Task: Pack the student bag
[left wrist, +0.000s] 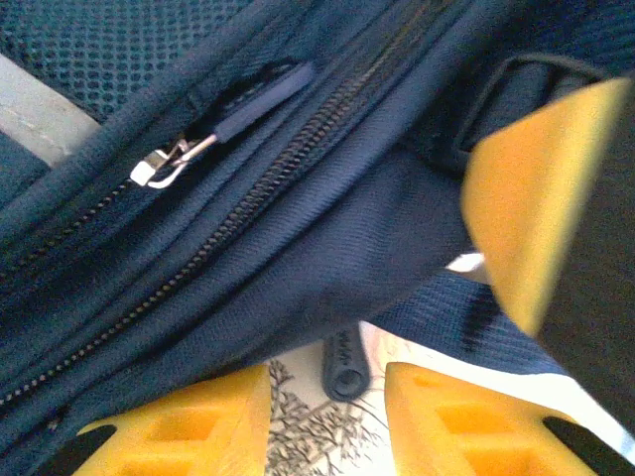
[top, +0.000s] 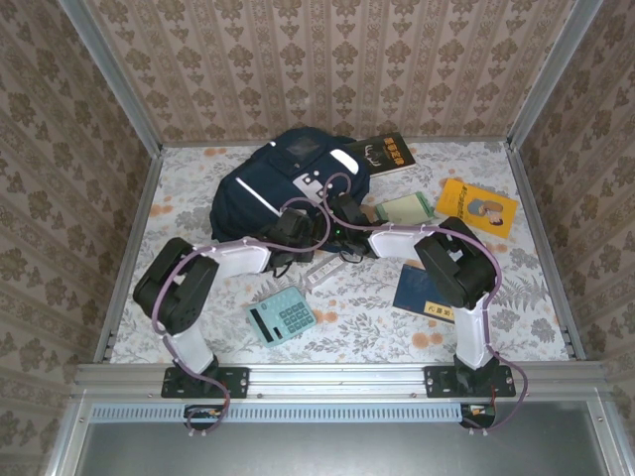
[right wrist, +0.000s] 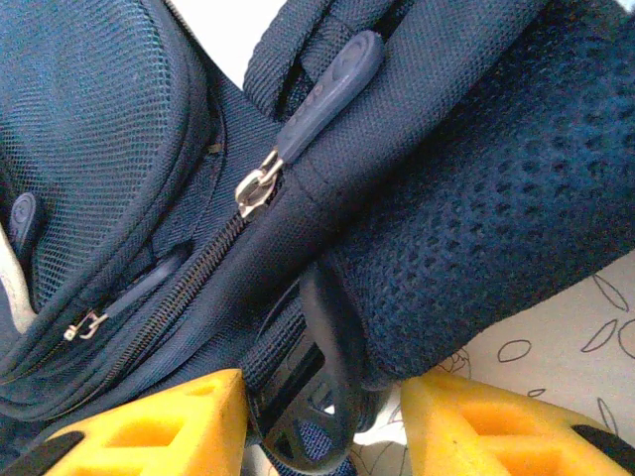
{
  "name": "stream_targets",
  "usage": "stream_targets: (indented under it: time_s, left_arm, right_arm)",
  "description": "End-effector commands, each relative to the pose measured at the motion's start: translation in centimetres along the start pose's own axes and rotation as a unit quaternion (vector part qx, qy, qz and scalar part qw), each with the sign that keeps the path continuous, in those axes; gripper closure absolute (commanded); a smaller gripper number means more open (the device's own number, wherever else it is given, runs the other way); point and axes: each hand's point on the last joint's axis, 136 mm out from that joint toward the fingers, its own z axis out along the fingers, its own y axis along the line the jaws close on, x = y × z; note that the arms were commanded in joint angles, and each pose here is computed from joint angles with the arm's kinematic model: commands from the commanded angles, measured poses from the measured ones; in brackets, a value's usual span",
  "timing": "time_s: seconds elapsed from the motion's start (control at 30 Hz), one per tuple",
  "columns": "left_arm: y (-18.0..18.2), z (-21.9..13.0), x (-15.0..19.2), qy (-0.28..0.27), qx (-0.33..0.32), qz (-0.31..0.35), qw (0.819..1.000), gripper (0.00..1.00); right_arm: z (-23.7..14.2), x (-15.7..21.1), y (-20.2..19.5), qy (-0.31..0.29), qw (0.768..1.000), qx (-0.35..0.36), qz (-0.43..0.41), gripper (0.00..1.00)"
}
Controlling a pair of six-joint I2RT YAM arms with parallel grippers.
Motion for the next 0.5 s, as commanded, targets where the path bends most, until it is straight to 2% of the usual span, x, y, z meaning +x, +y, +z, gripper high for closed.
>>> stream_targets:
  time_s: [0.0, 0.3, 0.37, 0.47]
  left_arm:
    - [1.0, 0.8, 0.0, 0.013, -0.038, 0.008, 0.999, 0.65]
    - [0.9, 2.1, 0.6, 0.027, -0.085, 0.042, 0.995, 0.65]
    - [0.9, 2.4, 0.8, 0.029, -0.085, 0.041, 0.995, 0.72]
    - [0.9, 2.4, 0.9, 0.03, -0.083, 0.04, 0.995, 0.95]
  right_arm:
    - [-0.2, -0.2, 0.4, 0.005, 1.0, -0.004, -0.004, 0.54]
    - [0.1, 0.0, 0.2, 0.009, 1.0, -0.004, -0.003, 0.53]
    - [0.1, 0.0, 0.1, 0.009, 1.0, -0.003, -0.003, 0.53]
    - [0.3, -0.2, 0.0, 0.009, 1.0, -0.006, 0.0, 0.59]
